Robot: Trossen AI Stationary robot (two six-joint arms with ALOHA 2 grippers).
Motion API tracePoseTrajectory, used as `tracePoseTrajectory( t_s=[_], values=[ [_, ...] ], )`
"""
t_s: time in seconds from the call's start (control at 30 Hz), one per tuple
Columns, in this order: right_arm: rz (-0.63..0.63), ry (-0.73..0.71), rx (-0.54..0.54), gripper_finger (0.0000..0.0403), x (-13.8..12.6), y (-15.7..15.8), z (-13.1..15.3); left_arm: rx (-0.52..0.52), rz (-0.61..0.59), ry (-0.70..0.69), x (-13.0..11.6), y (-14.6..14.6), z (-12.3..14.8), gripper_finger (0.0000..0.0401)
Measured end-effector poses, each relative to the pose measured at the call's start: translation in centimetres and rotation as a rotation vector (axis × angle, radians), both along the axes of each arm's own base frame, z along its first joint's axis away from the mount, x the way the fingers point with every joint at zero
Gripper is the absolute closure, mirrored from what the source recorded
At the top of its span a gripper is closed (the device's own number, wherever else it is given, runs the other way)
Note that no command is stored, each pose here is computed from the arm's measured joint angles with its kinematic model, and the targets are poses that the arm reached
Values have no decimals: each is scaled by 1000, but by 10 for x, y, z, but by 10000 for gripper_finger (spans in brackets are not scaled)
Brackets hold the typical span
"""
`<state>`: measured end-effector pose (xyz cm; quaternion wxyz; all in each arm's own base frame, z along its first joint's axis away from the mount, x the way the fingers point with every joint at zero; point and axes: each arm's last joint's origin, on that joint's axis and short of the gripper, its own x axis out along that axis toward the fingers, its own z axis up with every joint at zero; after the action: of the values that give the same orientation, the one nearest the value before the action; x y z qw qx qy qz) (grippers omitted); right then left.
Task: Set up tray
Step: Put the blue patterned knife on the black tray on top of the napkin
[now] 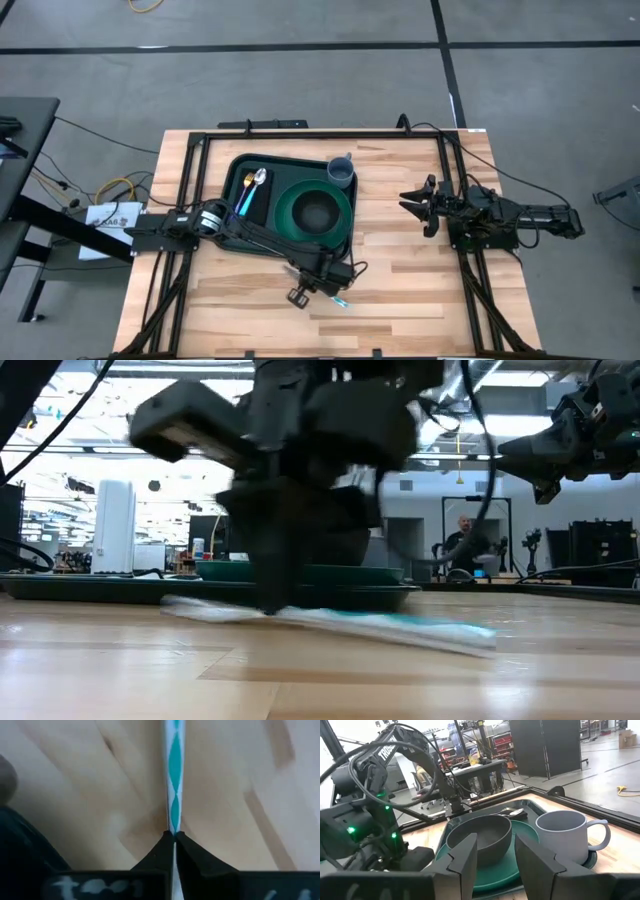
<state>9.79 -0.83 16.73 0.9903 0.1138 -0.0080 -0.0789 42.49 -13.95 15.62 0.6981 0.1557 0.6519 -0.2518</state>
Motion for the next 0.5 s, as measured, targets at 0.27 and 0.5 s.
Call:
tracePoseTrajectory(
  t_s=[0.27, 0.5],
  values=[
    [0, 0, 0, 280, 0, 0, 0, 8, -27, 52, -7, -6, 0, 398],
    [0, 0, 0, 280, 0, 0, 0, 5, -30, 45, -8, -8, 1, 399]
  ],
)
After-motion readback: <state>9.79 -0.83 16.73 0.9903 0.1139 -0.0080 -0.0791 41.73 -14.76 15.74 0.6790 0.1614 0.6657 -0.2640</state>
